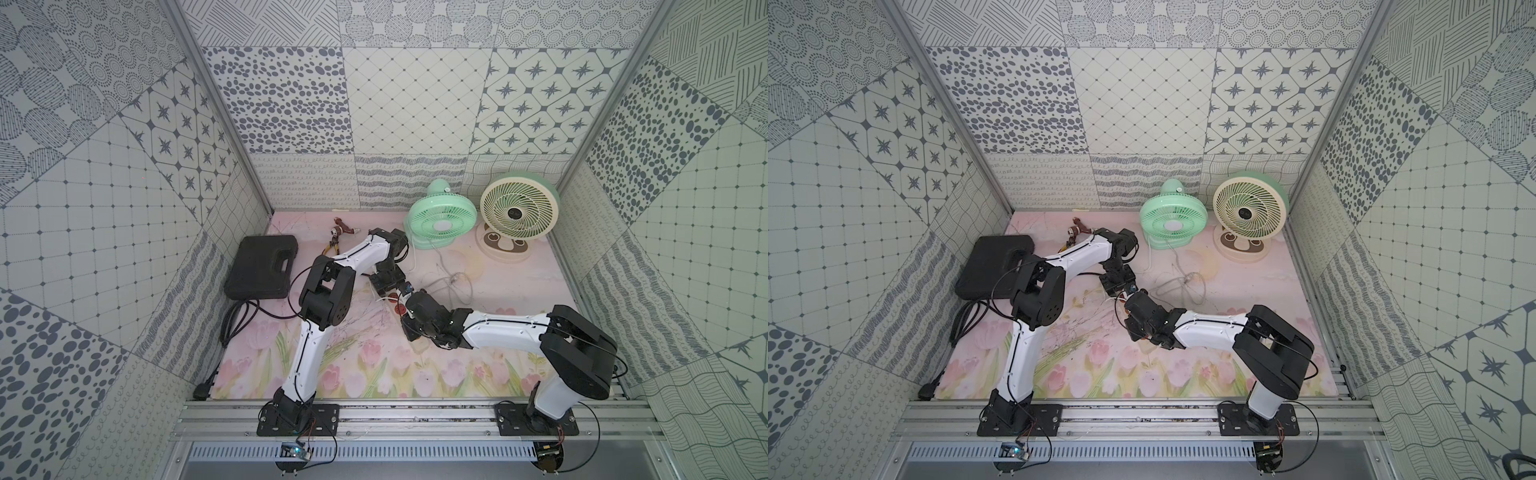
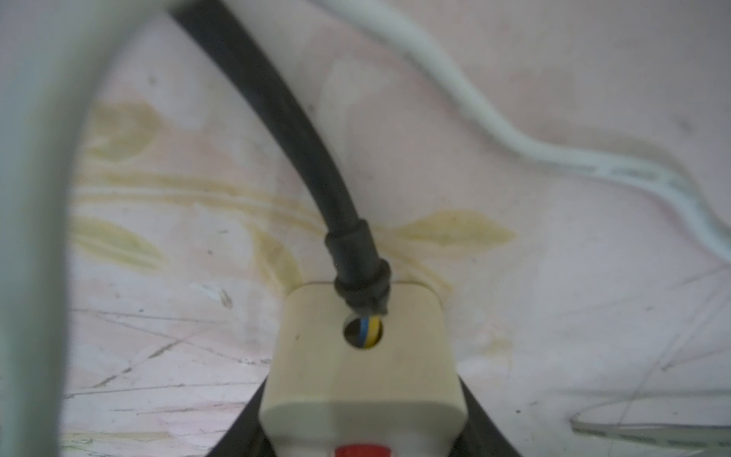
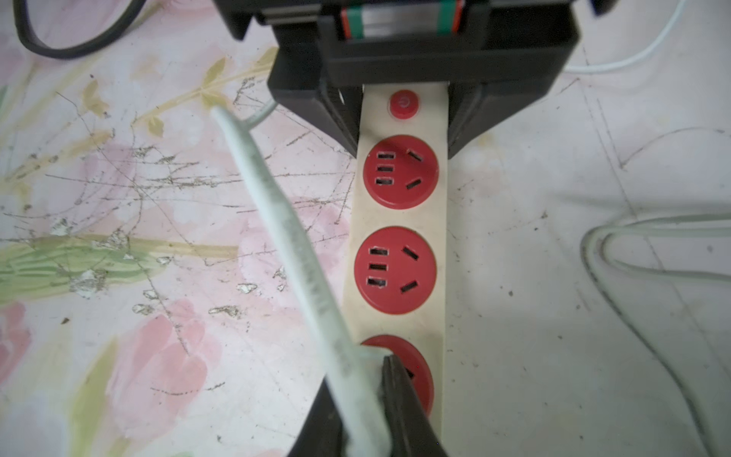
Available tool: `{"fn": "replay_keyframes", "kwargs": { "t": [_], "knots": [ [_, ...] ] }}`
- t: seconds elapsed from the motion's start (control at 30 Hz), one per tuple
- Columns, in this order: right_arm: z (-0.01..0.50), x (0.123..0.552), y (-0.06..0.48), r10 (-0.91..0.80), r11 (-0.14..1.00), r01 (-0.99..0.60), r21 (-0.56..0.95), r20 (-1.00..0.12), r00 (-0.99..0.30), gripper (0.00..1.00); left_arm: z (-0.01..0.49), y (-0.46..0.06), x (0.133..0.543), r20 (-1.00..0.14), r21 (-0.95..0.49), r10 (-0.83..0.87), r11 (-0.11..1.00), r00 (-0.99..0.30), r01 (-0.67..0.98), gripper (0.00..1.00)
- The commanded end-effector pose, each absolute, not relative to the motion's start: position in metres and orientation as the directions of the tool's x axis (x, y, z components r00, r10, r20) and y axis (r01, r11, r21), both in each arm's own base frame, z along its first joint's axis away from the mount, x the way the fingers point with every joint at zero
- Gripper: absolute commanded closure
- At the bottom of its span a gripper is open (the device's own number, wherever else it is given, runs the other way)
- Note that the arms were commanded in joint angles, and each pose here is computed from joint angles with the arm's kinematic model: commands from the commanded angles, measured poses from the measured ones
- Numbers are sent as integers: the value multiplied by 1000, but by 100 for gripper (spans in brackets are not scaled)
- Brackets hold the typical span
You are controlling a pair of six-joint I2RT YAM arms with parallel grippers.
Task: Unplug the desk fan from the power strip
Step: Remove the plug from the socket.
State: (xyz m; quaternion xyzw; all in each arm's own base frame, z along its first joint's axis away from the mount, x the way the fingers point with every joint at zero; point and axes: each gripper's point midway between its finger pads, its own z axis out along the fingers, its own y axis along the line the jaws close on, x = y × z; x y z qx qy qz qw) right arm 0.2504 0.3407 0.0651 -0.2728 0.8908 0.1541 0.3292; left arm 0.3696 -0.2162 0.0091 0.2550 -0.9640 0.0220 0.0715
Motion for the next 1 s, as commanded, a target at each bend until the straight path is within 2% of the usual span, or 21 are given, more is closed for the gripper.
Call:
{"fn": "replay_keyframes", "kwargs": {
  "t": [0.0,0.17,0.57,0.83,0.97],
  "knots": [
    [85,250,360,-470,759,-650,-39,-724,-504,100,-7,-164,306,260,331,-503,848,-824,-413,100],
    [85,243,372,-562,715,-678,-171,-717,-412,100,-7,-165,307,260,329,-503,849,-824,-414,100],
    [85,246,374,-550,732,-660,-171,-720,-423,100,-8,-164,305,259,327,-500,850,-826,-412,100],
    [89,252,366,-471,775,-628,-75,-731,-494,100,-8,-163,305,258,328,-498,851,-828,-410,100],
    [91,258,358,-382,802,-596,37,-735,-560,100,-8,-163,305,255,327,-497,851,-829,-410,100]
  ]
}}
